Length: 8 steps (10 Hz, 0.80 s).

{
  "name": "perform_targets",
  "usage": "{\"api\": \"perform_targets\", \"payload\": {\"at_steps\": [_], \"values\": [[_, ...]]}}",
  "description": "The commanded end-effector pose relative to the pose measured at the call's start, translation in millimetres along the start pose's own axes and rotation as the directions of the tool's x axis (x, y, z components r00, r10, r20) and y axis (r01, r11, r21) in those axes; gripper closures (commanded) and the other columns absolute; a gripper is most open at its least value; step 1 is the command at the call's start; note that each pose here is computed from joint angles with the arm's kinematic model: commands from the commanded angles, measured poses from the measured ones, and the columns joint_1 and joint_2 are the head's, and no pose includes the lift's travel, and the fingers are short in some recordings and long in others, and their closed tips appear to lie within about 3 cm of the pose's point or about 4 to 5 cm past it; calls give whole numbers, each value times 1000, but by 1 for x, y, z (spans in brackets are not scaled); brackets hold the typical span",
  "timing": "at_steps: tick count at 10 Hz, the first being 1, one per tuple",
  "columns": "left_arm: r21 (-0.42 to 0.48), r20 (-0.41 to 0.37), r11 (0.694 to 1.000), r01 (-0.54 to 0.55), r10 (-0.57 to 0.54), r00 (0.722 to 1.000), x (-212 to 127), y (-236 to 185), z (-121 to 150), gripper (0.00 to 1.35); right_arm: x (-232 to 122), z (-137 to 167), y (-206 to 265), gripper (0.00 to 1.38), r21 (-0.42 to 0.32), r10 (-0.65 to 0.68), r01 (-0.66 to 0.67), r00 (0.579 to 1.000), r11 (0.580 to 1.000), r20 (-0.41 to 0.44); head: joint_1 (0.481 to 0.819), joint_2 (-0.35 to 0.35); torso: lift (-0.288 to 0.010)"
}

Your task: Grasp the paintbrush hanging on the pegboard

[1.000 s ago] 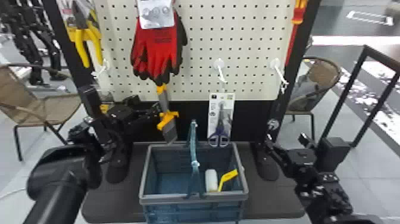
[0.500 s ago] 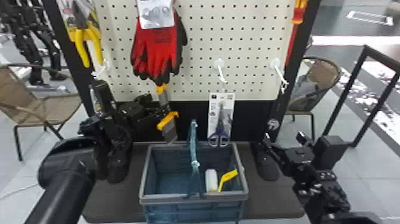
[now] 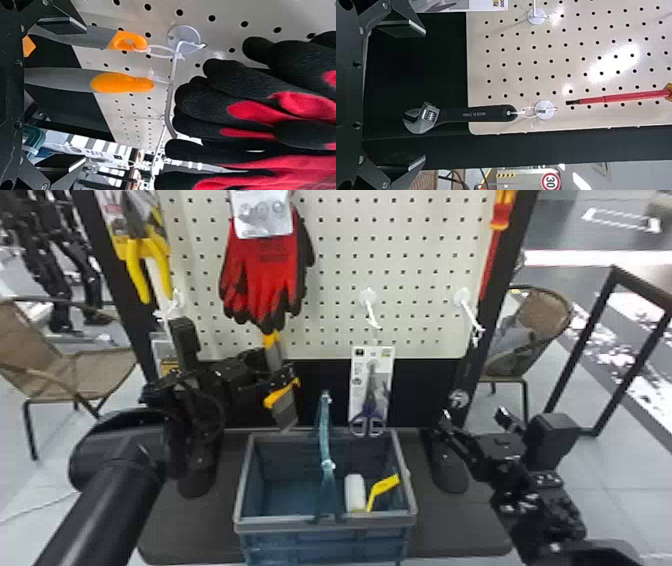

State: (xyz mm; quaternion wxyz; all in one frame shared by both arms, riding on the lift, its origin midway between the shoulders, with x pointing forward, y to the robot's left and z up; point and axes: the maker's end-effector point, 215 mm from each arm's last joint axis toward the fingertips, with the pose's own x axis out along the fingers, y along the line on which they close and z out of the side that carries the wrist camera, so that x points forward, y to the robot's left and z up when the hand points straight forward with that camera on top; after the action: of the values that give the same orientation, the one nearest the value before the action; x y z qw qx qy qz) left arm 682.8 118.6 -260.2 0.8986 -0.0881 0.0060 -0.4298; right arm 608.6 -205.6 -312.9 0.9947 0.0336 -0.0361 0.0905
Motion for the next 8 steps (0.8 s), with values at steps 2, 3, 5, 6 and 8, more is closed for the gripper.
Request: {"api": "perform_targets", "payload": {"at_steps": [2,3,5,6,8], "values": [[18,-57,1000,11,-10,998,0,1,-7,186,2,-1,2,182,-1,6,-6,1000,1000,-1,549,0,-100],[39,-84,999,11,-7,996,0,3,-9,553,1,-2,1,182,6,5,-5,1000,1000,-2,549,0,-100],[36,-120,999,1,3,993,-2,9,-13,1208,0,-5,0,180,11,9,-9,1000,1000,-8,549,0,-100],[47,-108,999,-5,10,994,-4,11,-10,1208,0,-5,0,182,12,10,-10,1000,1000,-7,549,0,-100],[60,-110,998,-7,13,994,-4,12,-8,1208,0,-7,0,182,16,11,-10,1000,1000,-10,549,0,-100]]}}
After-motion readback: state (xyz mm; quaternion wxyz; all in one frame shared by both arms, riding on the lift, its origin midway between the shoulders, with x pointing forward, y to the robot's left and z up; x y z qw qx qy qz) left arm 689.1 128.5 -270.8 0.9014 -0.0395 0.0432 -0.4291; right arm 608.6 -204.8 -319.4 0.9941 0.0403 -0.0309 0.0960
